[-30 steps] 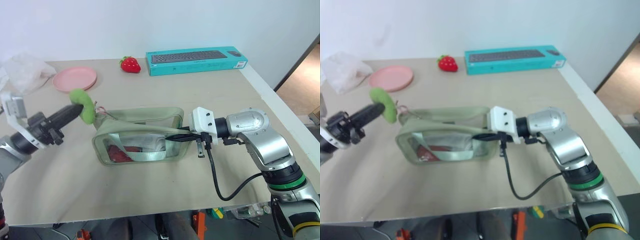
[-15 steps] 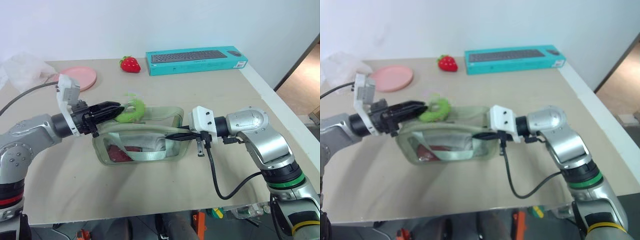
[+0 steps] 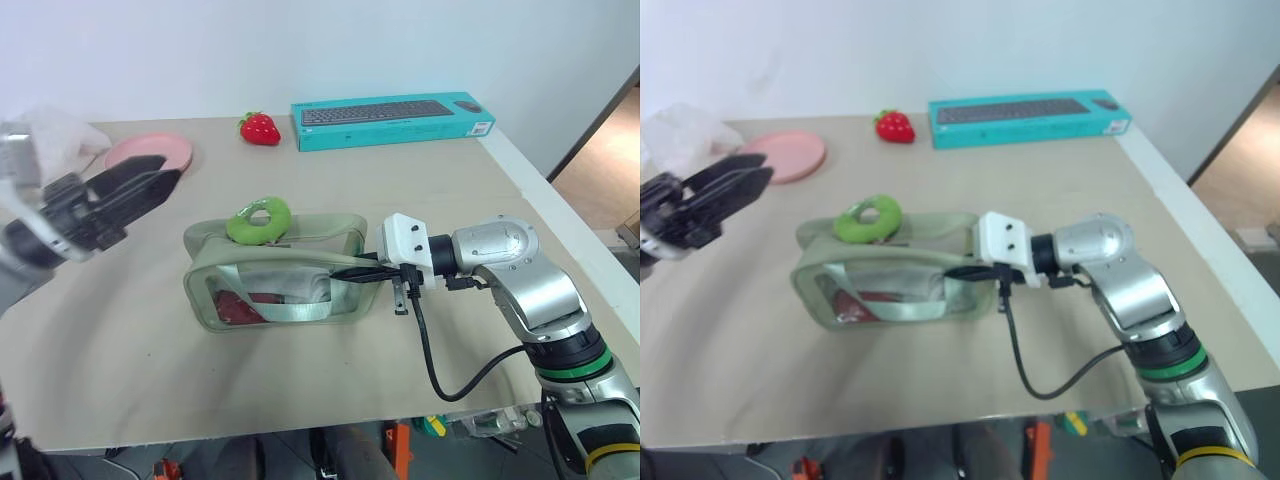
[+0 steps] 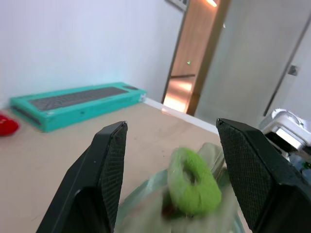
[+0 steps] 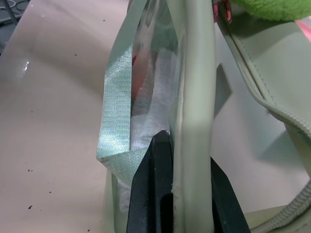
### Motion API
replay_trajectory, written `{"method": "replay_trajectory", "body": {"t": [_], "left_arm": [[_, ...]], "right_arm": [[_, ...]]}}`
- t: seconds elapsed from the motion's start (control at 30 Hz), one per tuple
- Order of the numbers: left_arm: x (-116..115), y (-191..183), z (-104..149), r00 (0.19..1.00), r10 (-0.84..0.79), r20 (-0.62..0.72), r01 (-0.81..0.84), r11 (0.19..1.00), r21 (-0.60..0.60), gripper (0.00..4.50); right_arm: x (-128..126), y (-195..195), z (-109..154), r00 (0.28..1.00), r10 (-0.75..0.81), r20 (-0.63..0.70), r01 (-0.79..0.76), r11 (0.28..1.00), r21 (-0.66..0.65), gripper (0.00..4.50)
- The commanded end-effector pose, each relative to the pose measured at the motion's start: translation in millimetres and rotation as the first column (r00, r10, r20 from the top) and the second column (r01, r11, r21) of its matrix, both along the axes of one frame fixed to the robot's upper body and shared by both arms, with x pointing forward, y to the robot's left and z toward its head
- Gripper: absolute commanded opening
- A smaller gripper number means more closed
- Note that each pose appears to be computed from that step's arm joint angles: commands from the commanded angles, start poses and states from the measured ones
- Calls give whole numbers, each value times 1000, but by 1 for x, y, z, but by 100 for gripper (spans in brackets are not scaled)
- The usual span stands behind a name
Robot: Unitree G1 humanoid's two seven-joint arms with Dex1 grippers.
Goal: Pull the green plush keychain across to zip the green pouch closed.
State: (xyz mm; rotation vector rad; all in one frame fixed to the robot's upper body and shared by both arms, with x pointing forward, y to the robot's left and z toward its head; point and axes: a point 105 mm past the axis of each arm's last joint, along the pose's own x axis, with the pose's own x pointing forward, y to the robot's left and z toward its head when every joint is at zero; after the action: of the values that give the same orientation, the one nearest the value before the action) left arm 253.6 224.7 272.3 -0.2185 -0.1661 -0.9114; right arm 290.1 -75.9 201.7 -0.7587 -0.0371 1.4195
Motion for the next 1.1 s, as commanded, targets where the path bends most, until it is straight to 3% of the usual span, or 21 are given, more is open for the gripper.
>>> {"method": "replay_trajectory", "body": {"t": [0.03, 0.2, 0.37, 0.47, 0.67, 0.97, 1.0, 1.1], "left_arm": [[-18, 0, -16, 998, -38, -40, 42, 994, 103, 302], [-26, -10, -71, 977, -42, -210, 95, 964, 247, 302], [-21, -24, -93, 965, -73, -252, 132, 965, 227, 302], [-12, -28, -98, 965, -72, -253, 124, 973, 195, 226], [2, -29, -81, 980, -75, -184, 95, 990, 100, 17], [10, -32, -84, 984, -47, -173, 70, 989, 129, 8], [9, -34, -86, 983, -52, -176, 77, 988, 136, 0], [6, -40, -95, 979, -66, -194, 97, 983, 158, 0]], "right_arm": [[-2, 1, 3, 1000, 5, 22, -6, 1000, 4, 0], [-1, 2, 4, 1000, 17, 22, -17, 1000, 3, 0], [-2, 3, 5, 999, 21, 25, -21, 1000, 4, 0], [-2, 2, 5, 1000, 17, 26, -17, 1000, 5, 0], [-3, -1, 5, 1000, 6, 25, -6, 1000, 2, 0], [-7, -3, 5, 1000, 4, -6, -4, 1000, 8, 0], [-10, -3, 7, 999, 15, -33, -14, 999, 29, 62], [-13, -6, 17, 997, 17, -71, -11, 996, 87, 156]]}}
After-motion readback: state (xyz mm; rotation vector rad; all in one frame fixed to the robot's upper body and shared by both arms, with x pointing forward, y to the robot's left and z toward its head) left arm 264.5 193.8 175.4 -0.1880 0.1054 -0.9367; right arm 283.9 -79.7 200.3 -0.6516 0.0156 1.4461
